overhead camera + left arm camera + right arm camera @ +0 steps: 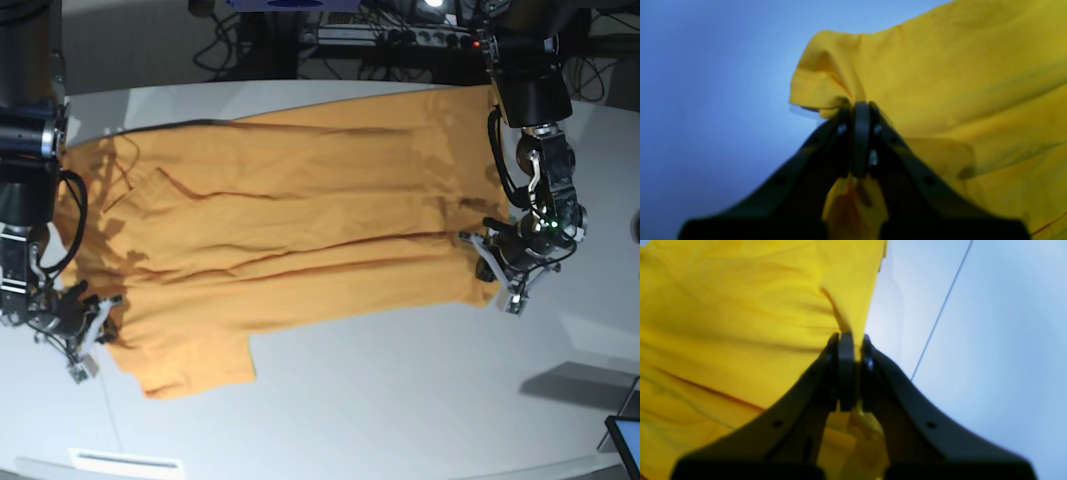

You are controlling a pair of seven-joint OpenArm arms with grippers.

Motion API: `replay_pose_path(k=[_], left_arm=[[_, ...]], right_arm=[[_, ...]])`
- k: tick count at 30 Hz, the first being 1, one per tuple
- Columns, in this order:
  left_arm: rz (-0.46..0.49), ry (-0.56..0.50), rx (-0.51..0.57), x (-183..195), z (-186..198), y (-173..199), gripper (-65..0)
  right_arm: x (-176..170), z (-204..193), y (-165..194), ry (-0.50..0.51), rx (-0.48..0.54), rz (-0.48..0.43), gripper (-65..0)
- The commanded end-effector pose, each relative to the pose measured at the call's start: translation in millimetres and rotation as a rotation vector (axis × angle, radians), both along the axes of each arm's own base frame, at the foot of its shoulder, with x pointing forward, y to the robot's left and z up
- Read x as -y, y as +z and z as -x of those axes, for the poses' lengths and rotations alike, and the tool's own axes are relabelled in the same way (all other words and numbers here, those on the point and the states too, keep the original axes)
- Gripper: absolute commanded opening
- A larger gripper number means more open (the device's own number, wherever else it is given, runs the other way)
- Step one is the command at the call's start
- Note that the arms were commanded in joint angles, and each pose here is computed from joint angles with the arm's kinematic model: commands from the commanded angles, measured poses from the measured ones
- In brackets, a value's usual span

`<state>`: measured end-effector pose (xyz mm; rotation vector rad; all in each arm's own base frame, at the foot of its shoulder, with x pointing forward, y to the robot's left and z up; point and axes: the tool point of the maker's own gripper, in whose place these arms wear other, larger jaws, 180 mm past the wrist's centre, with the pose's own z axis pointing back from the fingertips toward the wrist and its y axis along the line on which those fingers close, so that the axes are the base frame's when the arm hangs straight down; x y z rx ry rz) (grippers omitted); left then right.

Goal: Fold the T-shirt properly
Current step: 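Lift the side edge with both grippers and fold it over the shirt, then pull the folded side with both grippers toward the shirt's collar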

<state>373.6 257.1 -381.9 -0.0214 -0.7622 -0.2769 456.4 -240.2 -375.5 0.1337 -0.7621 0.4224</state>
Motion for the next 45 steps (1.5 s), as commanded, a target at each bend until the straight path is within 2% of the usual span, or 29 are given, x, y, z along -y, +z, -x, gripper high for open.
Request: replay_pose_path(k=[1, 7, 10, 15, 19, 25, 31, 38, 40, 43, 45], left_arm=[[-0.006, 0.002, 0.066, -5.6, -13.6, 20.8, -65.0], [-0.008, 0.0, 0.076, -5.5, -14.8, 24.1, -65.0], [-0.014, -0.008, 0.125, -4.6, -19.9, 36.8, -65.0], [-0.037, -0.031, 0.177, 1.3, -19.7, 54.2, -65.0], [-0.038, -0.031, 0.178, 1.2, -18.7, 54.3, -65.0], [-0.024, 0.057, 0.201, -25.7, -15.3, 61.2, -65.0], [-0.031, 0.058, 0.198, -27.0, -14.5, 60.1, -65.0], [-0.045, 0.041, 0.208, -22.6, -6.1, 63.3, -65.0], [-0.065, 0.026, 0.219, -19.1, 1.2, 67.6, -65.0], [-0.075, -0.001, 0.24, -10.7, 11.5, 74.8, -65.0], [-0.064, -0.02, 0.247, -3.1, 20.6, 78.3, -65.0]], right_arm=[[5.0, -17.4, 28.4, -0.005, 0.079, -0.006, -63.4], [3.8, -13.9, 30.7, 0.008, 0.096, 0.007, -63.4], [2.1, -9.5, 37.1, 0.03, 0.114, 0.042, -63.4], [9.7, -5.3, 61.5, 0.015, 0.163, 0.086, -63.5], [13.6, -7.1, 74.8, 0.005, 0.187, 0.103, -63.5], [3.0, -22.7, 85.7, 0.002, 0.218, 0.057, -63.5], [-5.5, -30.7, 73.6, -0.007, 0.208, -0.014, -63.5], [1.8, -23.0, 66.8, -0.015, 0.189, 0.002, -63.5], [15.6, -14.6, 68.5, -0.031, 0.18, 0.033, -63.5], [15.2, -3.1, 75.6, -0.031, 0.188, 0.027, -63.5], [19.1, 3.6, 81.2, -0.022, 0.192, 0.054, -63.5]])
